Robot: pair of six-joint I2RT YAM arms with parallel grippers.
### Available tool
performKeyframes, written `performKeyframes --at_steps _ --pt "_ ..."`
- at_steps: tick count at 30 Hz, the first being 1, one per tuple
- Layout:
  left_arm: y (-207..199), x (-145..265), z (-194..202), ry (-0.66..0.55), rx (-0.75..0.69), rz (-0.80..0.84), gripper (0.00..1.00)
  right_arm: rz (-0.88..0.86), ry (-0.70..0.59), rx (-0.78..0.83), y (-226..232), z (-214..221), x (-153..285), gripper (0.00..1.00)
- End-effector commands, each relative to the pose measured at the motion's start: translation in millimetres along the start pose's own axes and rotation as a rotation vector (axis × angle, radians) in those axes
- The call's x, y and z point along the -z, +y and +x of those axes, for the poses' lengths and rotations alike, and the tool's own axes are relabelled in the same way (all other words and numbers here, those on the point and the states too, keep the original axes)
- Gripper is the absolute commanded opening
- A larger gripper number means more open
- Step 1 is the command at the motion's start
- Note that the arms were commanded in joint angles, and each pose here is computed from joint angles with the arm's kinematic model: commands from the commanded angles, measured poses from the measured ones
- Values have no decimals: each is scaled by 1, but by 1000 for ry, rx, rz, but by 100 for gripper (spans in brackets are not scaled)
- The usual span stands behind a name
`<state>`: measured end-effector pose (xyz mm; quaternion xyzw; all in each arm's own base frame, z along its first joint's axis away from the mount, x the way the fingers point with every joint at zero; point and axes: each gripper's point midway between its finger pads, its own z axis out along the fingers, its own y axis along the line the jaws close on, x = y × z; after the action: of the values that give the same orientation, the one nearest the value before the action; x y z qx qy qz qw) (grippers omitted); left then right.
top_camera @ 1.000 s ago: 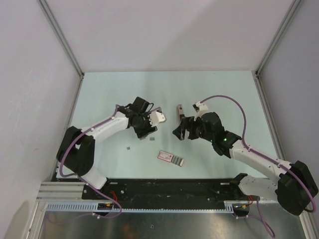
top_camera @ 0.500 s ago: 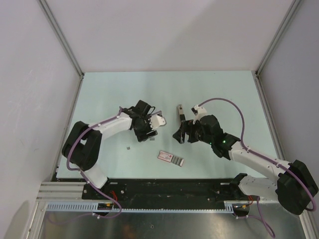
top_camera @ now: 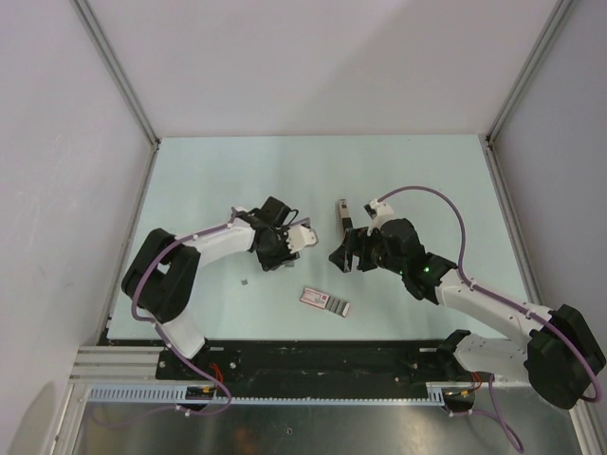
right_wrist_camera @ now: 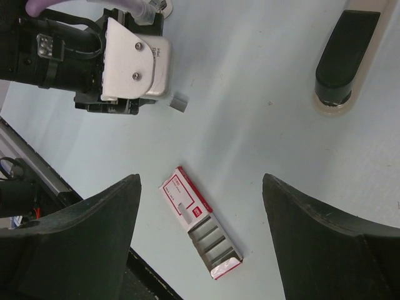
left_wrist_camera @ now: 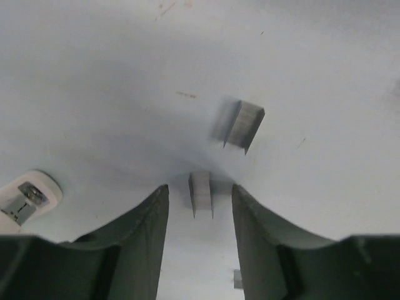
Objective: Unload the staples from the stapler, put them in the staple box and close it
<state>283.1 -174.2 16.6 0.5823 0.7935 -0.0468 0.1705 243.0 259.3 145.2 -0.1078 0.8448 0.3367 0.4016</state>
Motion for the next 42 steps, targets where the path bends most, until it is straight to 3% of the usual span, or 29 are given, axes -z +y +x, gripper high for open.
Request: performKeyframes --at_steps 1,15,22,26,32,37,42 --pt "-7 -9 3 9 -2 10 46 -27 -29 -3 5 -8 -1 82" --pt "-15 -13 12 31 5 27 12 -45 -28 -6 7 -9 0 76" --pt "-2 7 -12 -45 23 -25 2 -72 -56 -3 11 -19 4 77" --pt "11 44 -49 -170 54 -57 0 -101 -94 14 16 -34 13 81" --pt "24 144 -138 -531 170 10 0 -170 -169 61 33 -65 28 90" --pt "14 217 -189 -776 259 233 0 -266 -213 88 56 -87 37 92" --pt "-2 264 -218 -865 380 569 0 -384 -314 98 83 -119 55 93"
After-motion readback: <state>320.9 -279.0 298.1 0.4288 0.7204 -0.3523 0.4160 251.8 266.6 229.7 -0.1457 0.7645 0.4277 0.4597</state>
